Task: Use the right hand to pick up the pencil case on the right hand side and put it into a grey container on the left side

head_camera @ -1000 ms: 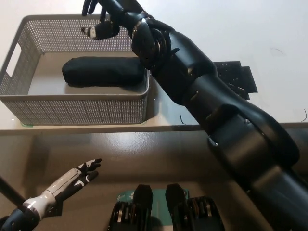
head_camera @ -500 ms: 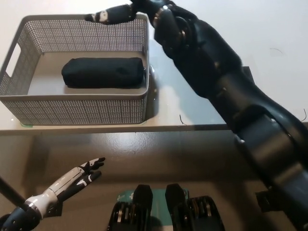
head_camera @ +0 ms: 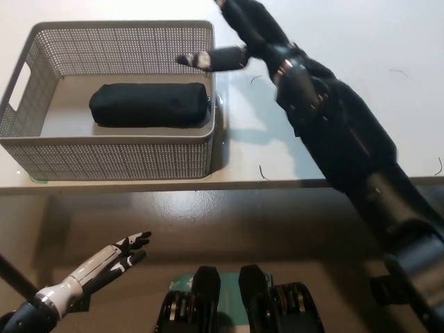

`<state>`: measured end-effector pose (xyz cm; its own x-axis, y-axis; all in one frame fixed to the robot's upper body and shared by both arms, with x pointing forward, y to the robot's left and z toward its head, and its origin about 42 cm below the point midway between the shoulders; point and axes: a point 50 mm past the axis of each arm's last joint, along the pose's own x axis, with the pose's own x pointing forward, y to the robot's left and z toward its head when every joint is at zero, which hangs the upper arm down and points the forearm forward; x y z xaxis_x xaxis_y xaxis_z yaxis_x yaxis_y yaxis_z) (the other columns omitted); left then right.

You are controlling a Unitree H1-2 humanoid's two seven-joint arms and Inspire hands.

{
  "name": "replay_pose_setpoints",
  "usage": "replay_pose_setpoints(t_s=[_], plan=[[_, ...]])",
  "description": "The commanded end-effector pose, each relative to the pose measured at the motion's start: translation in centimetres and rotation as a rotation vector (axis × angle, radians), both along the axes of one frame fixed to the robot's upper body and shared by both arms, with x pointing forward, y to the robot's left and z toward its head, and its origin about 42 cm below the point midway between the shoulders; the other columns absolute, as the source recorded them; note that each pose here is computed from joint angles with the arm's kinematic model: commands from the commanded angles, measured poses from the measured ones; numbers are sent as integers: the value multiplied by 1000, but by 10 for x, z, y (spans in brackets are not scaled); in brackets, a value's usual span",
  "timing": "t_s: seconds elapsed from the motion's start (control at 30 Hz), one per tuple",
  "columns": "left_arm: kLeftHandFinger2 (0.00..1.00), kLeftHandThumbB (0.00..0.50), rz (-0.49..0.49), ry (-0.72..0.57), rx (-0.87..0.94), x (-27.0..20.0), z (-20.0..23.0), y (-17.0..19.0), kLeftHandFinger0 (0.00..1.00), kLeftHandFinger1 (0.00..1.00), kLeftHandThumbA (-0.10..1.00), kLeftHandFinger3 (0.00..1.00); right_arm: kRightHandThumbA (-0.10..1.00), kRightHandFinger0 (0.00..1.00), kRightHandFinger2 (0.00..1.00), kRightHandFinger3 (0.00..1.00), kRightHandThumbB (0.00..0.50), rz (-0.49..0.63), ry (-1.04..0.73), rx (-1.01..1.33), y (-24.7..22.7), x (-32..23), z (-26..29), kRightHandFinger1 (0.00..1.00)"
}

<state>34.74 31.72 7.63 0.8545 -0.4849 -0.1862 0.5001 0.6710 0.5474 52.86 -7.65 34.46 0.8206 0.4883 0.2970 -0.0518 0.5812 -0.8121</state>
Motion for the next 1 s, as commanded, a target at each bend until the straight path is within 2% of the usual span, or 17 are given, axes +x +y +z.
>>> replay_pose_setpoints(t_s=[0.0, 0.03, 0.1, 0.2, 0.3, 0.4, 0.53, 0.63, 0.7, 0.87, 0.93, 0.97], plan=[[1000, 483, 18, -33, 31, -1, 11, 18, 1000, 1000, 1000, 1000, 1000, 1000, 1000, 1000, 397, -56, -340, 156, -112, -84, 102, 1000], [1000, 483, 19, -32, 31, -2, 10, 19, 1000, 1000, 1000, 1000, 1000, 1000, 1000, 1000, 398, -63, -344, 159, -119, -90, 99, 1000], [1000, 487, 22, -22, 26, -2, 8, 19, 1000, 1000, 1000, 1000, 1000, 1000, 1000, 1000, 433, -82, -353, 181, -137, -106, 93, 1000], [1000, 481, 33, -16, 35, -3, 4, 19, 1000, 1000, 1000, 1000, 1000, 1000, 1000, 1000, 414, -75, -370, 221, -160, -126, 86, 1000], [1000, 491, 47, -3, 38, -7, -1, 20, 1000, 1000, 1000, 1000, 1000, 1000, 1000, 1000, 443, -76, -332, 300, -174, -143, 80, 1000], [1000, 483, 60, 14, 24, -9, -4, 20, 1000, 1000, 1000, 1000, 1000, 1000, 1000, 1000, 440, -40, -327, 343, -187, -157, 75, 1000], [1000, 484, 70, 23, 30, -13, -6, 23, 1000, 1000, 1000, 1000, 1000, 1000, 1000, 1000, 439, -55, -332, 362, -204, -183, 54, 1000], [1000, 476, 69, 23, 27, -12, -6, 23, 1000, 1000, 1000, 1000, 1000, 1000, 1000, 1000, 442, -40, -290, 423, -208, -193, 38, 1000], [1000, 476, 74, 26, 30, -12, -8, 23, 1000, 1000, 1000, 1000, 1000, 1000, 1000, 1000, 410, -7, -245, 483, -208, -208, 21, 1000], [1000, 480, 85, 38, 31, -14, -10, 24, 1000, 1000, 1000, 1000, 1000, 1000, 1000, 1000, 417, 31, -165, 589, -206, -230, -9, 1000], [1000, 467, 90, 39, 36, -14, -11, 25, 1000, 1000, 1000, 1000, 1000, 1000, 1000, 1000, 446, 48, -91, 662, -202, -241, -29, 1000], [1000, 466, 89, 39, 35, -15, -12, 25, 1000, 1000, 1000, 1000, 1000, 1000, 1000, 1000, 428, 57, -68, 668, -200, -243, -38, 1000]])
